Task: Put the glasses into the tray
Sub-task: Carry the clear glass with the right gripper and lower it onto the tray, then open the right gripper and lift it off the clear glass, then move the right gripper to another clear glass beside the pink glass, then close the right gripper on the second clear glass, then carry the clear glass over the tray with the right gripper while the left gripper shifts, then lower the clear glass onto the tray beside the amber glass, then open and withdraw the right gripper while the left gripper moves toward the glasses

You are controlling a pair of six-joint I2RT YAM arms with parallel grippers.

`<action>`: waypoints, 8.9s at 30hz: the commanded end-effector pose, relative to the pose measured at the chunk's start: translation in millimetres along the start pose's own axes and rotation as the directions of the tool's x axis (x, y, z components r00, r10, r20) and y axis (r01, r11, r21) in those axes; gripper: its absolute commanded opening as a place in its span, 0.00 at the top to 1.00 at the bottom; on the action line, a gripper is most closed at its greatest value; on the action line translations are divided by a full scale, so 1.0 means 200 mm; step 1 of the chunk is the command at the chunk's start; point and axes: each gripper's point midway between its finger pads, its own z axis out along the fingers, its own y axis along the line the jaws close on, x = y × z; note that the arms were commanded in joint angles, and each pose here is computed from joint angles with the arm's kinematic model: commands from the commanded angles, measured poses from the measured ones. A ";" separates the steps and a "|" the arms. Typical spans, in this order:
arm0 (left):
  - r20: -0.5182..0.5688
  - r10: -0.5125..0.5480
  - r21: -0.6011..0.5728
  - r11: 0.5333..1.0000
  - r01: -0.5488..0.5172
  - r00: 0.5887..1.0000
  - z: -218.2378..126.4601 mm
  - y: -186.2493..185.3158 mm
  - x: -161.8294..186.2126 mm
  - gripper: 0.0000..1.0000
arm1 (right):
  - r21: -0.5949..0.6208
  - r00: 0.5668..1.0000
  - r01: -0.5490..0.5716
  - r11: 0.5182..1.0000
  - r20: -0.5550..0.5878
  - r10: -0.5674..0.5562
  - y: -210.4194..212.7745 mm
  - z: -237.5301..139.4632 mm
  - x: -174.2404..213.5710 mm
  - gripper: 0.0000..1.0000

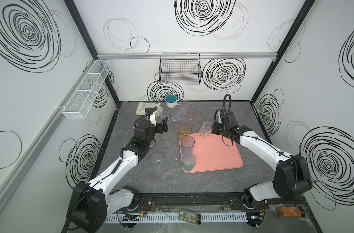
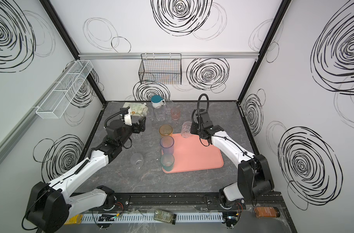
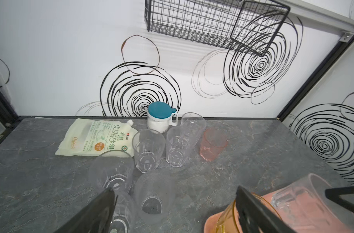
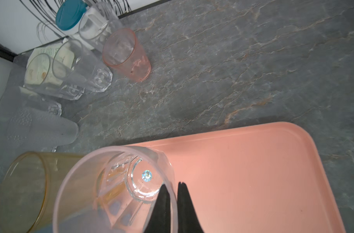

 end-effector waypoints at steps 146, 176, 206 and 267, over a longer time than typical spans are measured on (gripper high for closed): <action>-0.221 -0.246 -0.293 0.940 0.176 0.944 0.10 0.38 0.42 0.01 | -0.172 0.978 0.139 0.975 0.176 -0.108 0.94 0.80 -0.63 0.90; 0.003 0.117 0.192 0.975 -0.116 0.993 -0.30 -0.63 0.07 0.01 | -0.007 0.957 0.022 1.000 0.291 -0.019 0.10 -0.46 -0.35 0.97; -0.167 -0.039 0.002 0.999 0.040 0.985 -0.15 -0.14 0.43 0.02 | 0.079 0.998 0.068 0.995 0.008 -0.069 0.07 -0.01 0.44 1.00; -0.419 -0.337 -0.252 0.935 0.248 0.843 0.34 0.62 0.50 0.34 | -0.071 0.996 0.003 0.997 0.085 0.003 0.15 0.04 0.17 0.50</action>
